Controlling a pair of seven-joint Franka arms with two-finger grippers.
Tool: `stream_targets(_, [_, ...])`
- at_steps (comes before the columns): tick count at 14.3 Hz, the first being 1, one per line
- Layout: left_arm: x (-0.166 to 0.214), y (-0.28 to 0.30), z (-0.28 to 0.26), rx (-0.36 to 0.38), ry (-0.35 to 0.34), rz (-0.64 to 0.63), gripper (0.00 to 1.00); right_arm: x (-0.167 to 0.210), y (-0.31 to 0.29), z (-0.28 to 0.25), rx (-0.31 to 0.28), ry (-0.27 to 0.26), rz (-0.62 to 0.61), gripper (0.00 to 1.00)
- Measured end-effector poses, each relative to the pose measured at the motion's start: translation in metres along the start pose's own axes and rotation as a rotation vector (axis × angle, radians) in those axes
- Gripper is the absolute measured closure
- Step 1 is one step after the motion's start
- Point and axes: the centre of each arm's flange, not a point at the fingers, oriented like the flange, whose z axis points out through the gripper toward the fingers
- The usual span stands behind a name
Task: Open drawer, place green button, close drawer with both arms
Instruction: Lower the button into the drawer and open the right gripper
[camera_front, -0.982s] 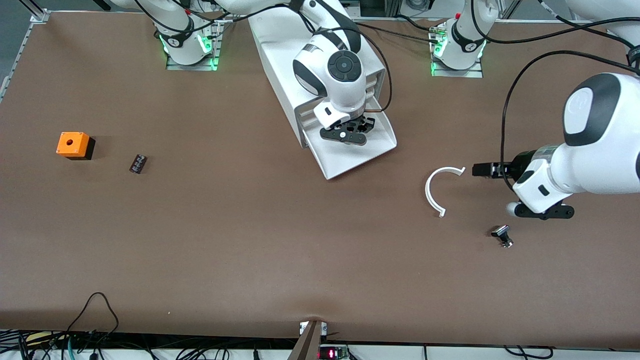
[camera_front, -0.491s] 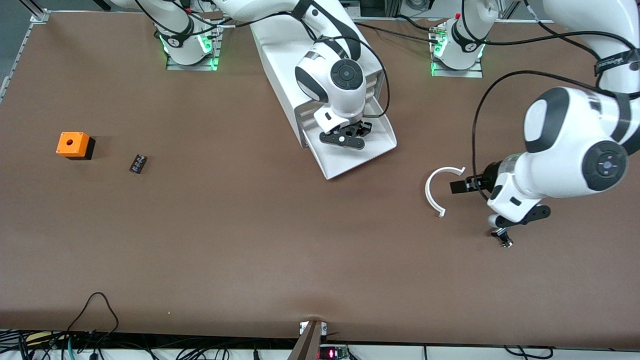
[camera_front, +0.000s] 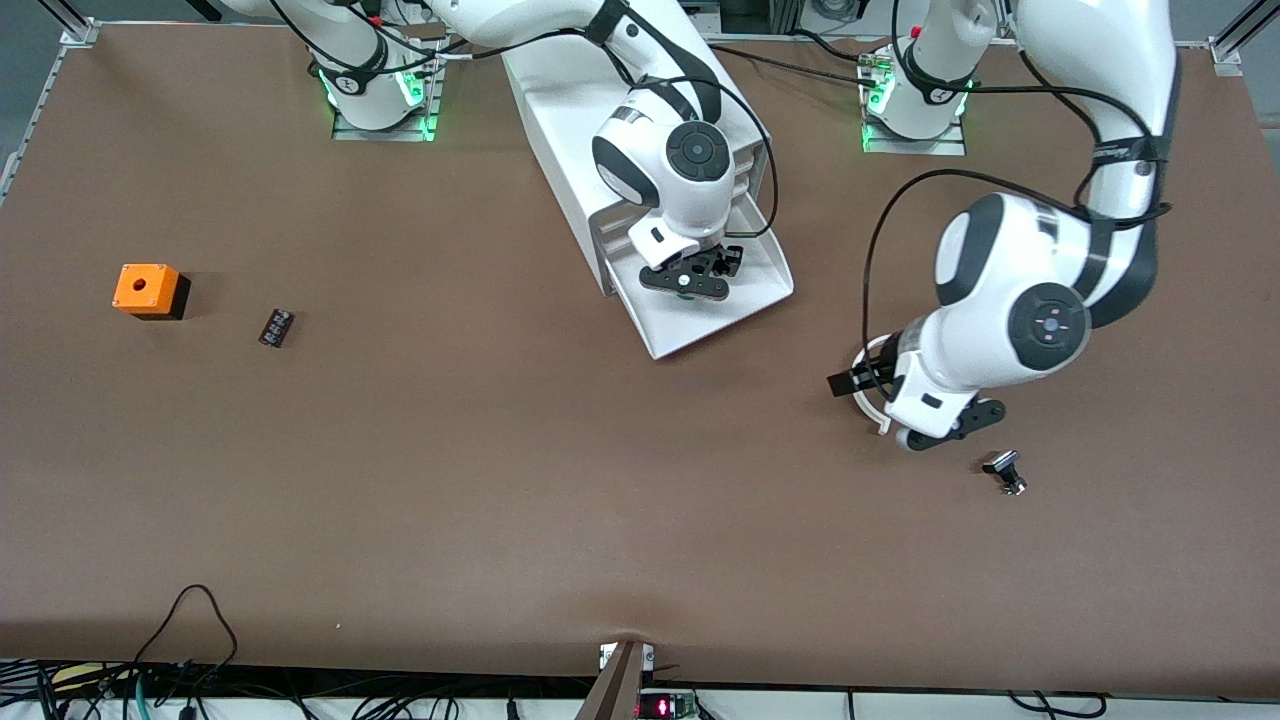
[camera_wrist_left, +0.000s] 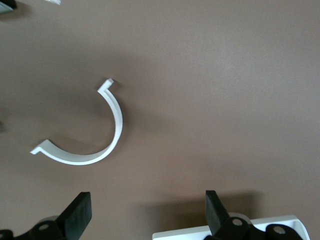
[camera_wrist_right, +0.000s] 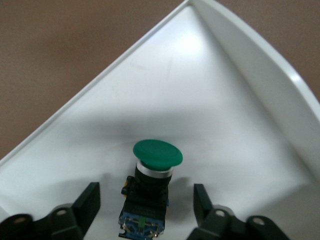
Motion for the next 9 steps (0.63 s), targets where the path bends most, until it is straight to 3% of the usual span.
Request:
stream_targets(1, [-0.004,0.004,0.009,0.001,0.003,-0.009,0.00,0.007,0.002,-0.006,0.006,0.011,0.004,0.03])
stream_targets(2, [-0.009,0.008,0.018,0.004,0.005,-0.014,0.00,0.018,0.006,-0.017,0.008,0.020,0.004,0.00])
stream_targets(9, [-0.046,0.043,0.069,0.013,0.026,-0.079,0.00,0.136,0.107,-0.157,-0.005,0.078,0.010,0.00])
